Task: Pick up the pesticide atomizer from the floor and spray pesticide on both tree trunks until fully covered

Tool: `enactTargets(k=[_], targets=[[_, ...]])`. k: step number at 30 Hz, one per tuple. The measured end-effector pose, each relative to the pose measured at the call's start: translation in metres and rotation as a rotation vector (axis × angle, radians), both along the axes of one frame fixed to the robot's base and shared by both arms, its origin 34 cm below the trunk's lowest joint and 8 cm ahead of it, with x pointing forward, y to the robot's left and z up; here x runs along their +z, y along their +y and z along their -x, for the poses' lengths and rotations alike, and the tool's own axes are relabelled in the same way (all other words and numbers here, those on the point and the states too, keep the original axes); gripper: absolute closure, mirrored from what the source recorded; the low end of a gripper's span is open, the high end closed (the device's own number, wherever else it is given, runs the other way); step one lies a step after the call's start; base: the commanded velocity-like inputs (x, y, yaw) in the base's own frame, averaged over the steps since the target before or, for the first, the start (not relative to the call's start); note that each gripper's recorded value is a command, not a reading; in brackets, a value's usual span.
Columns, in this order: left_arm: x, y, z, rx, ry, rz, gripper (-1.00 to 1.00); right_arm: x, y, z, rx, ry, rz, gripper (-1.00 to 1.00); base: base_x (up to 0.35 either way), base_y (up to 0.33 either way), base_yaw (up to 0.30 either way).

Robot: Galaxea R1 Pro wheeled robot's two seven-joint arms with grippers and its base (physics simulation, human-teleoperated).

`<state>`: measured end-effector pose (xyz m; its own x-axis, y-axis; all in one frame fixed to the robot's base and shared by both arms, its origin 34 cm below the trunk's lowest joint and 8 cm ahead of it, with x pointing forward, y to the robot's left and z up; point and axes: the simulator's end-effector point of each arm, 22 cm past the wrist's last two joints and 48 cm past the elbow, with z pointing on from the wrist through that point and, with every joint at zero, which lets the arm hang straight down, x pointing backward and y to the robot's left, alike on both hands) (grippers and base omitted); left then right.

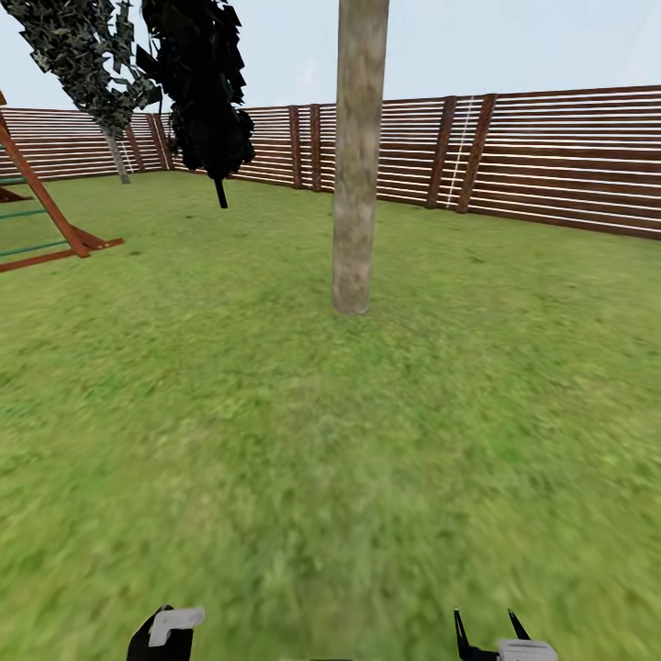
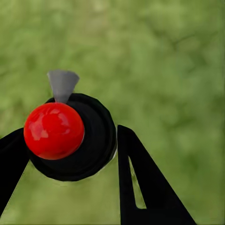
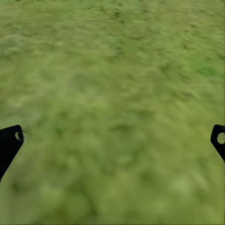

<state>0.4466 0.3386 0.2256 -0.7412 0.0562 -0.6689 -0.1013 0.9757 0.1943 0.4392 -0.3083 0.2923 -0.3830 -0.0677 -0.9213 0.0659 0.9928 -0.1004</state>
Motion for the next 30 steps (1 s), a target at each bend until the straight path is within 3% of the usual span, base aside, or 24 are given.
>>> enactTargets(k=[30], targets=[[0.0, 0.0, 0.0, 0.0, 0.0, 0.0, 1.0, -0.0001, 0.0003, 0.0001, 0.0, 0.0, 0.0, -1.0, 0.341, 0.0, 0.0]])
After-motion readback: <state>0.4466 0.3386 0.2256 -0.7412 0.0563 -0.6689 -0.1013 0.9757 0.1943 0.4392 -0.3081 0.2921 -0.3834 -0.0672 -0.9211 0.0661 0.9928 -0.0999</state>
